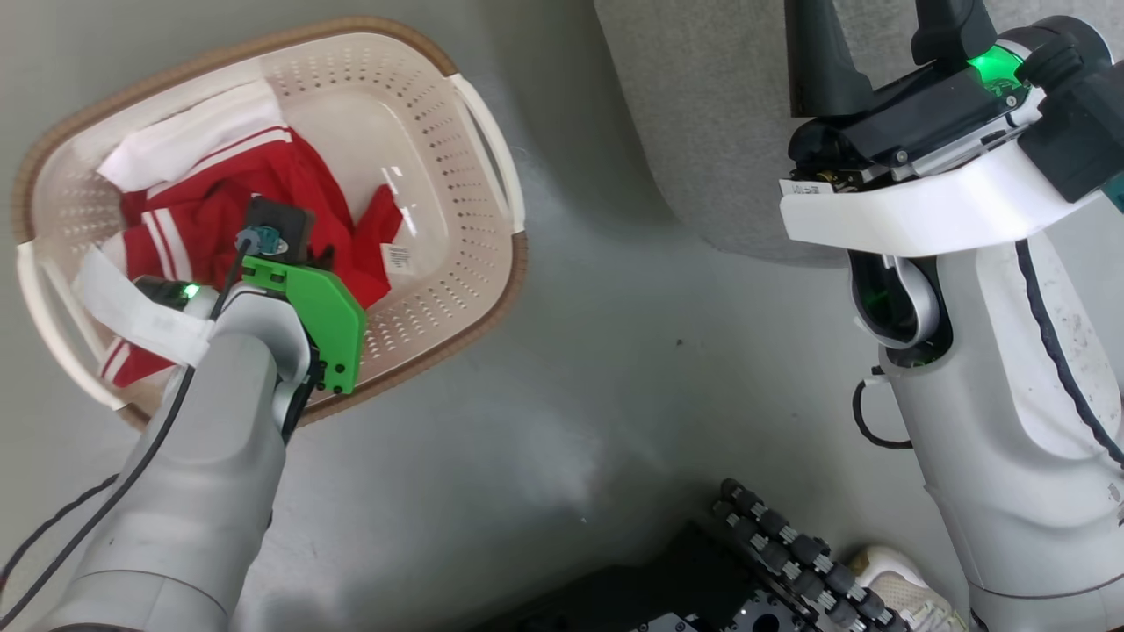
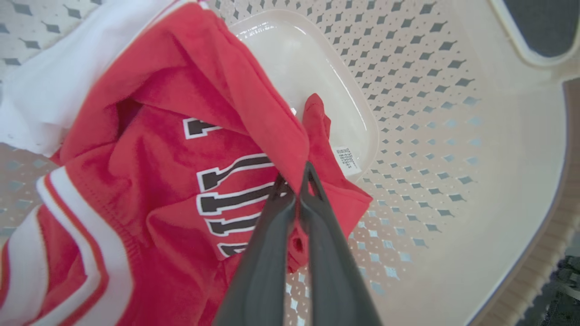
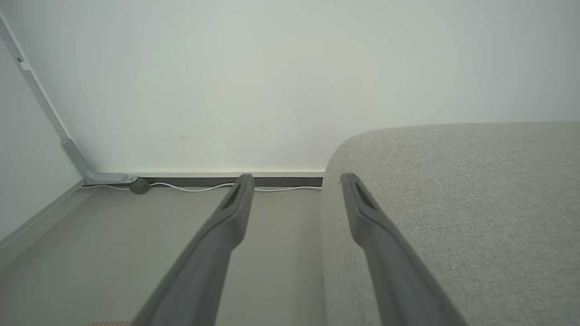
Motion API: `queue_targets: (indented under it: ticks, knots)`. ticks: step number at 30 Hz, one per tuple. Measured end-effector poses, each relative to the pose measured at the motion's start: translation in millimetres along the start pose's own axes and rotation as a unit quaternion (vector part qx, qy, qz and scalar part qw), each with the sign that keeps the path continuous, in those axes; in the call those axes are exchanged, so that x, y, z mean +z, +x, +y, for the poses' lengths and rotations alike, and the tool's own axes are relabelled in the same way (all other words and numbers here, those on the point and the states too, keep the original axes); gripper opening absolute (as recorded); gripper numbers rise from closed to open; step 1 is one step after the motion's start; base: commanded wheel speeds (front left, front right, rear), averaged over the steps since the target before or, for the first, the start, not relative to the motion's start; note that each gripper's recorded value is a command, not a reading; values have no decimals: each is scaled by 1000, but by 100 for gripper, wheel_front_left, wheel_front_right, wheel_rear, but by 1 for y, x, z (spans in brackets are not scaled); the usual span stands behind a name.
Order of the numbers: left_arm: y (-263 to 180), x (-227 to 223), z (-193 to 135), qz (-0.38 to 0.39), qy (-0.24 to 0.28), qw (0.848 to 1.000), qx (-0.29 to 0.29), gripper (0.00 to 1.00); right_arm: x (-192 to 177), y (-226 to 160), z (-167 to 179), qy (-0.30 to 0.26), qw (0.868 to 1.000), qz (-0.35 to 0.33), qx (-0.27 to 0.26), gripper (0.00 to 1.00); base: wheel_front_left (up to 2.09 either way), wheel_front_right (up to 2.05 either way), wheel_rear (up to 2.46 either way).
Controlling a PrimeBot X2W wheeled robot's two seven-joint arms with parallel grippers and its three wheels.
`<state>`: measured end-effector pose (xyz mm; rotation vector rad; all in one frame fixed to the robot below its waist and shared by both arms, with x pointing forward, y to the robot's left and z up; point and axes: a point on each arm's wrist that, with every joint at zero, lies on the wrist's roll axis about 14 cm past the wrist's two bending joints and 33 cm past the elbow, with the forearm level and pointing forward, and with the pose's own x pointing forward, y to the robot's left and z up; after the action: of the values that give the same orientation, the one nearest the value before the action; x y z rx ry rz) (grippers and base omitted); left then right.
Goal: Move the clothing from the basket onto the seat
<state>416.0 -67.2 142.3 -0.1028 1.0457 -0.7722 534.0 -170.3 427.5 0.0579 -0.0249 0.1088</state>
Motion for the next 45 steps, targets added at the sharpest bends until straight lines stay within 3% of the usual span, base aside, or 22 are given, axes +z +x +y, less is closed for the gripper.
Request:
queue_targets:
  ticks: [13,28,38,45]
  knots:
    - [-35,33,10,-75,-3,997,30,0,6,4,15,7,1000,-7,18,100,0,0,0]
    - [-104,68,21,-178,-6,980,83,0,13,-14,30,18,999,9,32,100,0,0,0]
    - [-157,104,9,-257,-4,962,97,0,29,-29,49,30,998,7,51,100,0,0,0]
    - [-199,136,-6,-325,-5,941,98,0,40,-45,61,37,997,6,64,100,0,0,0]
